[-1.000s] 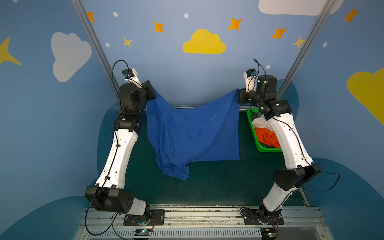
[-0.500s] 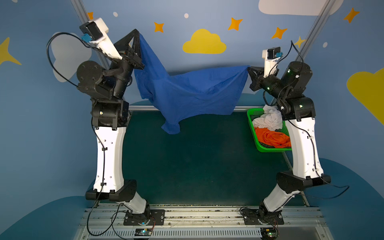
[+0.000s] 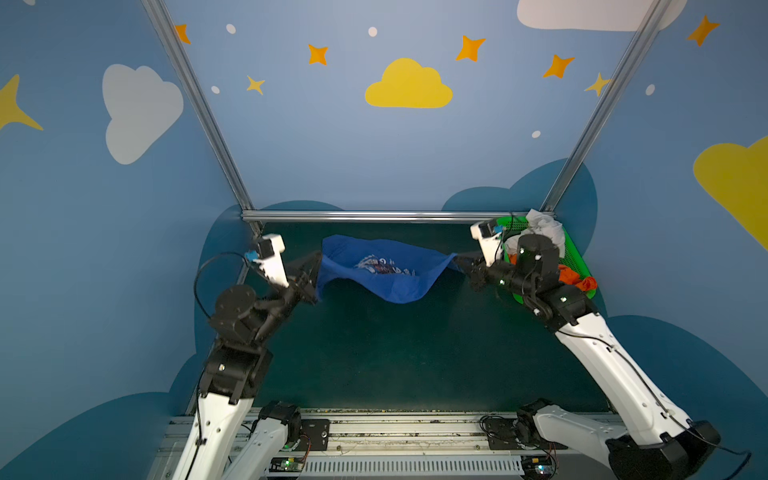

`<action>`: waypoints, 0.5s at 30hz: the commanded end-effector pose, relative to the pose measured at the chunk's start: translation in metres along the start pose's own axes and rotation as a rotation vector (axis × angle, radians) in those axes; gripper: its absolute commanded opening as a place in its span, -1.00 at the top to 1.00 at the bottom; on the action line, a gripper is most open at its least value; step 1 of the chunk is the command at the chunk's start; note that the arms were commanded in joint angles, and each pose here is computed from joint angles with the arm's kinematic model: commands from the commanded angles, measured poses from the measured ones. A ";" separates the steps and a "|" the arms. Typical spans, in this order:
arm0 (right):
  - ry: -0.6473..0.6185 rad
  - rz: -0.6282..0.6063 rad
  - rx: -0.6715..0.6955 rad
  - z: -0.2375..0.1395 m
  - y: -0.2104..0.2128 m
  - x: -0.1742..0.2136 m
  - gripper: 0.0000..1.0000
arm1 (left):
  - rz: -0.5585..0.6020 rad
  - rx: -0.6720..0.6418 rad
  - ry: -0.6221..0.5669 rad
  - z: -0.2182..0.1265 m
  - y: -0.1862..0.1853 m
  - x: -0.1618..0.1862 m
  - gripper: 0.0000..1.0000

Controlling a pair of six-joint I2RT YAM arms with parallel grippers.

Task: Fold and stack the t-shirts
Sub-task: 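Lay the blue t-shirt down, dragging it toward the robot with both grippers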

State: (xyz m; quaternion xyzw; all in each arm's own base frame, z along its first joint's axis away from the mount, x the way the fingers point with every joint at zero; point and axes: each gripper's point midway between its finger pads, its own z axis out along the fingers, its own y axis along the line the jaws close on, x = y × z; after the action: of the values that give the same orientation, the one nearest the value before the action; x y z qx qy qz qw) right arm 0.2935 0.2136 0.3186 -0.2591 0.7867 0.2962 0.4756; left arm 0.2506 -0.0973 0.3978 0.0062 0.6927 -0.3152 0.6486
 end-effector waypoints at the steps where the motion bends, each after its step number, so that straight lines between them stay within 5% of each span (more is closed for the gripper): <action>1: 0.134 0.159 0.001 0.010 -0.001 0.062 1.00 | -0.126 -0.137 0.049 -0.020 0.032 0.045 0.90; 8: 0.394 0.366 0.283 -0.004 -0.041 0.163 1.00 | -0.322 -0.295 0.200 -0.047 0.076 0.144 0.90; 15: 0.450 0.434 0.500 -0.034 -0.065 0.186 1.00 | -0.457 -0.389 0.276 -0.070 0.092 0.191 0.90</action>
State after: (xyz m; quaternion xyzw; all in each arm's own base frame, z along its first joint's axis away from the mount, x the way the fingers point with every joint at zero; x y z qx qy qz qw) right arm 0.2481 0.1466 0.1528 -0.0731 0.9431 0.1758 0.2726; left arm 0.2036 -0.0783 0.1990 -0.1777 0.8001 -0.3188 0.4761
